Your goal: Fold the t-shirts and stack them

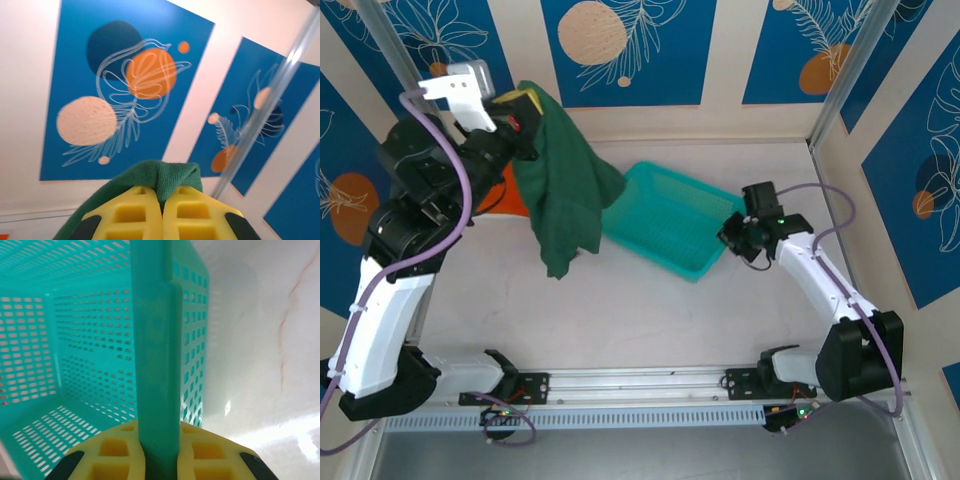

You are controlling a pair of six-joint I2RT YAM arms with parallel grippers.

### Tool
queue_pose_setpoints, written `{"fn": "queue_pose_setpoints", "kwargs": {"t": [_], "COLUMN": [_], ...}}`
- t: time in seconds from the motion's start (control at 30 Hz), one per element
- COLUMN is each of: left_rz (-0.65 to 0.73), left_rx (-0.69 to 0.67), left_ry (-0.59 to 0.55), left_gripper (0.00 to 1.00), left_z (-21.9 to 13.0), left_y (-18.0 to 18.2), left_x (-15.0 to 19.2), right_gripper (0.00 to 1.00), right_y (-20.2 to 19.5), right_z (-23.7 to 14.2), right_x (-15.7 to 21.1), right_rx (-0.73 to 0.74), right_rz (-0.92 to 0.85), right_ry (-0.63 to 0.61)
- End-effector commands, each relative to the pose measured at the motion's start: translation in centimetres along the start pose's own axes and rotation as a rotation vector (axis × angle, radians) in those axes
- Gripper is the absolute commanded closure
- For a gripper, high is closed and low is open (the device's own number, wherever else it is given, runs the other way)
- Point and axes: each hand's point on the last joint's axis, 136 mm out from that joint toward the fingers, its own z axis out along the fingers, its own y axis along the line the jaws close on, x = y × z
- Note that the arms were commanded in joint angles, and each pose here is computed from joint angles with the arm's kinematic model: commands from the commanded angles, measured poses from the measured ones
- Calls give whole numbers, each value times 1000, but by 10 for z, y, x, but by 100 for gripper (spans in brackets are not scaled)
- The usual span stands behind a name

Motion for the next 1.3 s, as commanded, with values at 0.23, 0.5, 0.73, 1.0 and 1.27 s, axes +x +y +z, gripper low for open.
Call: {"fn": "queue_pose_setpoints", "kwargs": {"t": [0.23,0.5,0.73,1.0,1.27], "left_rz": [22,59,31,-3,-1], "left_rx": [-86,60,198,298,290], "left_ry": [104,296,398,471,492], "left_gripper": [100,100,100,100,100], "left_z": [-15,-8,7,18,24], "left_y": [35,19,-7,-24,-22], "left_x": [37,105,132,154,163], "right_gripper": [100,100,100,98,62], "right_y": [-92,-138,-154,-150,-152], "right_z": [-5,2,-1,5,17], "right_x": [-112,-141,-178,-213,-234], "right_rx": [218,333,386,437,440], "right_rz": [669,800,816,770,720], "right_ry": [-288,-383,-472,-511,-516]}}
